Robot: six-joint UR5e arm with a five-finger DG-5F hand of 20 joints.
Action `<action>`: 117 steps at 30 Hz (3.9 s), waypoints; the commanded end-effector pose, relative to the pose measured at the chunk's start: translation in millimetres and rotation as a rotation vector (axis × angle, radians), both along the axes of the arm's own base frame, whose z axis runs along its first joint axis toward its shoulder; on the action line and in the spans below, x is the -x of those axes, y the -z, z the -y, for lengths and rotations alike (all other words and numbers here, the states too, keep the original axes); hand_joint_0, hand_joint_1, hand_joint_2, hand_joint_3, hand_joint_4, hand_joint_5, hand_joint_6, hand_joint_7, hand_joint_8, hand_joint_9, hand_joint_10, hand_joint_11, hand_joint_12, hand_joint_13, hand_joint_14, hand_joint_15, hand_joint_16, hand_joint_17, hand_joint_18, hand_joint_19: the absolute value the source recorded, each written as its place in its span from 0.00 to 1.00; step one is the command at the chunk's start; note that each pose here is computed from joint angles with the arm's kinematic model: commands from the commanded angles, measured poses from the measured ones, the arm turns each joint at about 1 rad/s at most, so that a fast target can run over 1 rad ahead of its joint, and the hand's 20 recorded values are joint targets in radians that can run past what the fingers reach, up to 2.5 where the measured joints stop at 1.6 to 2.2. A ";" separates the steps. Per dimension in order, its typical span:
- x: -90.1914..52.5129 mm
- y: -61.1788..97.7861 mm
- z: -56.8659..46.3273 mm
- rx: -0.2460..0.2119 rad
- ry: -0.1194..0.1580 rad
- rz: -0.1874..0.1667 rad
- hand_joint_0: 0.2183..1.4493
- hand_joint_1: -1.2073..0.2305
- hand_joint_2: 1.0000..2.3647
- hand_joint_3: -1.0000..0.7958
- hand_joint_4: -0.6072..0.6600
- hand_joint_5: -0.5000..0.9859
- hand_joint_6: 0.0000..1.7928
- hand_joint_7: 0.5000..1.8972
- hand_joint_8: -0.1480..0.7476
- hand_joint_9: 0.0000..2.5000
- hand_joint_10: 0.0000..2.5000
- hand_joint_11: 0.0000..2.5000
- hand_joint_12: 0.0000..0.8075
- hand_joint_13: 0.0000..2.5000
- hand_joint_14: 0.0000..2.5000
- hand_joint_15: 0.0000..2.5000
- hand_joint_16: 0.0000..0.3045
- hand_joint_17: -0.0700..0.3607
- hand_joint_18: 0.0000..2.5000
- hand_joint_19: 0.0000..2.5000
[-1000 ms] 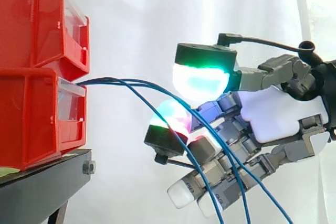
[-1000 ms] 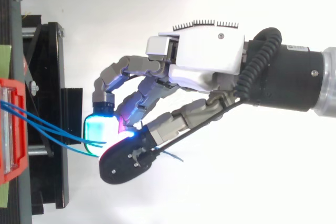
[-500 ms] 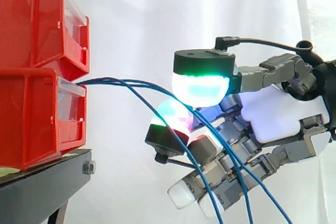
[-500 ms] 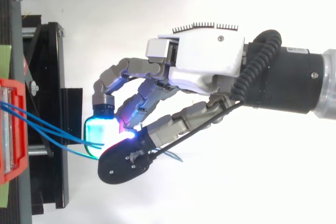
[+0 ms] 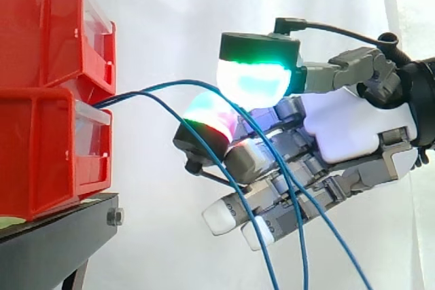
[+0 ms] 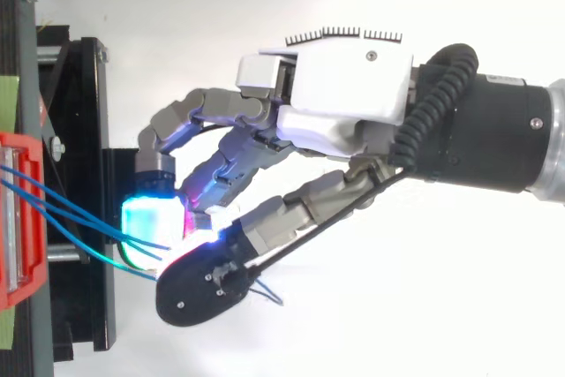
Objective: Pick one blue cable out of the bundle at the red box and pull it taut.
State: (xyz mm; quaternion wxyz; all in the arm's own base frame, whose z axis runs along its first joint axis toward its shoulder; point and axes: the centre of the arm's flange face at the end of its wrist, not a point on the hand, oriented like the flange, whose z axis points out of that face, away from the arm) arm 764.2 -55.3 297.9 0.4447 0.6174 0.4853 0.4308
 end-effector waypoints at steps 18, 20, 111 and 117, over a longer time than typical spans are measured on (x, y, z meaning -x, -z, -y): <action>1.4 2.2 -2.4 0.003 0.000 -0.015 0.30 0.13 0.00 0.28 0.51 0.18 0.49 0.35 0.52 0.30 0.01 0.43 0.46 0.21 0.00 0.13 0.18 0.44 0.24 0.13; 1.7 1.1 -1.2 0.002 0.001 -0.013 0.29 0.15 0.00 0.28 0.52 0.18 0.49 0.34 0.52 0.31 0.01 0.43 0.46 0.21 0.00 0.13 0.18 0.44 0.24 0.14; 1.7 2.9 -2.3 0.003 0.000 -0.016 0.24 0.23 0.00 0.28 0.59 0.22 0.48 0.36 0.56 0.41 0.01 0.47 0.47 0.29 0.01 0.17 0.18 0.45 0.30 0.18; 1.7 2.9 -2.3 0.003 0.000 -0.016 0.24 0.30 0.00 0.28 0.59 0.23 0.47 0.34 0.57 0.42 0.01 0.47 0.47 0.29 0.01 0.17 0.18 0.45 0.30 0.19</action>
